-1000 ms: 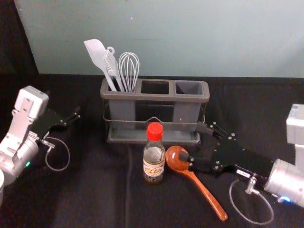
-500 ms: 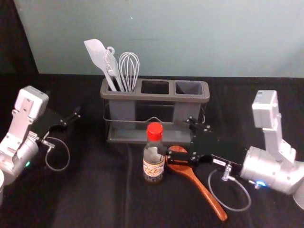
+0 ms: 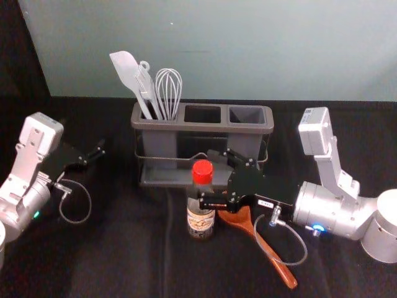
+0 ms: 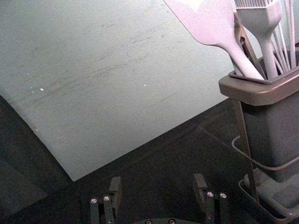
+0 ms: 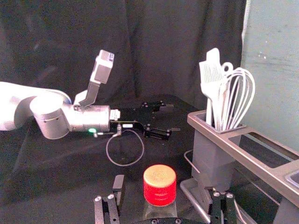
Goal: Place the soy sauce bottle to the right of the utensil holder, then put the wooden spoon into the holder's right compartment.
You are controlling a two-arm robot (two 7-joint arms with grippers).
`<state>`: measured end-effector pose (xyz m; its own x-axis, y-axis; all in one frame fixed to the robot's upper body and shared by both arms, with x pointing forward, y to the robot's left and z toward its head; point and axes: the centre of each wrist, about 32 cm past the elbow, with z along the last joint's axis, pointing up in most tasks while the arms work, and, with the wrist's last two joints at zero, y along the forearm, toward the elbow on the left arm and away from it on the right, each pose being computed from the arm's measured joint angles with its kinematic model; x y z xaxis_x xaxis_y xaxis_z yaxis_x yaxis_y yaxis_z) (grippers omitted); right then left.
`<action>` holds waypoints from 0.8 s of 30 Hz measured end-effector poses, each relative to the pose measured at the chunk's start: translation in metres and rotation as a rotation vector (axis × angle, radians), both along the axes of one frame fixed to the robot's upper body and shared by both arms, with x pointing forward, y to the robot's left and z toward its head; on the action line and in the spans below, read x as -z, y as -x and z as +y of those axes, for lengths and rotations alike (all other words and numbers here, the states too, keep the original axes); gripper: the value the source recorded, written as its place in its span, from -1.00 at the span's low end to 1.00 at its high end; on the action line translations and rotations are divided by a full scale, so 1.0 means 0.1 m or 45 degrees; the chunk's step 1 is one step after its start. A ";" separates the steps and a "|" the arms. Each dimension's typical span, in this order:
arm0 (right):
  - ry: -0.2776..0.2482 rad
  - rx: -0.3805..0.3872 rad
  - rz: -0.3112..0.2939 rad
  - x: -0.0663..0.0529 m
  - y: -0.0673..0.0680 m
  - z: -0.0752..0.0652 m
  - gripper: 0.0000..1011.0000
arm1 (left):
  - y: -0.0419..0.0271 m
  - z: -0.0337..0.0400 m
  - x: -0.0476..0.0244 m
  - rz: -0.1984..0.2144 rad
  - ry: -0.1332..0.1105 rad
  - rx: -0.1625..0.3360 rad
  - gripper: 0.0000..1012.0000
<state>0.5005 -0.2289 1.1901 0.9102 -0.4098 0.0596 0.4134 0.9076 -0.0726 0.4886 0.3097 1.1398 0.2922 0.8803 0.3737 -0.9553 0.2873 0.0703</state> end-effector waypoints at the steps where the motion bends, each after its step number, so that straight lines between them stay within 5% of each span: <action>1: 0.000 -0.001 0.001 0.00 -0.01 0.01 0.98 | 0.000 0.000 0.000 0.000 0.000 0.000 0.99; 19: 0.003 0.006 -0.011 0.02 -0.03 0.03 0.98 | 0.000 0.000 0.000 0.000 0.000 0.000 0.99; 24: 0.002 0.006 -0.011 0.02 -0.03 0.03 0.83 | 0.000 0.000 0.000 0.000 0.000 0.000 0.99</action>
<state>0.5037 -0.2257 1.1883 0.9077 -0.4141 0.0678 0.4184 0.9055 -0.0705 0.4886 0.3097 1.1398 0.2923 0.8803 0.3737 -0.9552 0.2873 0.0703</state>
